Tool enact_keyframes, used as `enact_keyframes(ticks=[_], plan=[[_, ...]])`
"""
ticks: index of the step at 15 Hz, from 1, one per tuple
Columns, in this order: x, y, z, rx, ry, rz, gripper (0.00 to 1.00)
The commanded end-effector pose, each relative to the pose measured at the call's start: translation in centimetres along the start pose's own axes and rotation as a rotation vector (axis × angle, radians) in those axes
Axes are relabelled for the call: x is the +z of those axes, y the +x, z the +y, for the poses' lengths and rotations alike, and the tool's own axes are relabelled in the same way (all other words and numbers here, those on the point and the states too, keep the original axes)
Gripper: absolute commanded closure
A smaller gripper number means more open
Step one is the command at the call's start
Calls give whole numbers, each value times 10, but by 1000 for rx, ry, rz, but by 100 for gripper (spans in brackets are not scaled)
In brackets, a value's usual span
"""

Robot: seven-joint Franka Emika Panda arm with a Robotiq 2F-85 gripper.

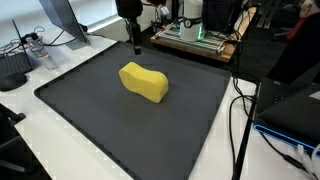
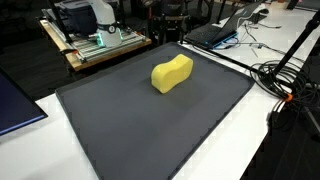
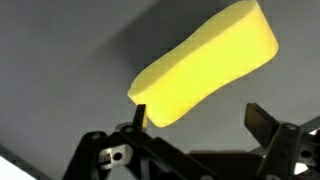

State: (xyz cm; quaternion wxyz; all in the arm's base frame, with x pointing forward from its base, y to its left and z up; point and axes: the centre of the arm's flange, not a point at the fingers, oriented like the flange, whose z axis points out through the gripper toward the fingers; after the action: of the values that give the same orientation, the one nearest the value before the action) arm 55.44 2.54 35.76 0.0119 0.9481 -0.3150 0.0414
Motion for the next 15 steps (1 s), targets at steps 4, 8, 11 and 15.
enact_keyframes(ticks=[4,8,11,15], plan=[[-38,-24,-40,3,-83,47,0],[-52,-33,-65,-18,-117,56,0],[-57,-46,-84,-36,-155,67,0],[-56,-66,-109,-66,-198,81,0]])
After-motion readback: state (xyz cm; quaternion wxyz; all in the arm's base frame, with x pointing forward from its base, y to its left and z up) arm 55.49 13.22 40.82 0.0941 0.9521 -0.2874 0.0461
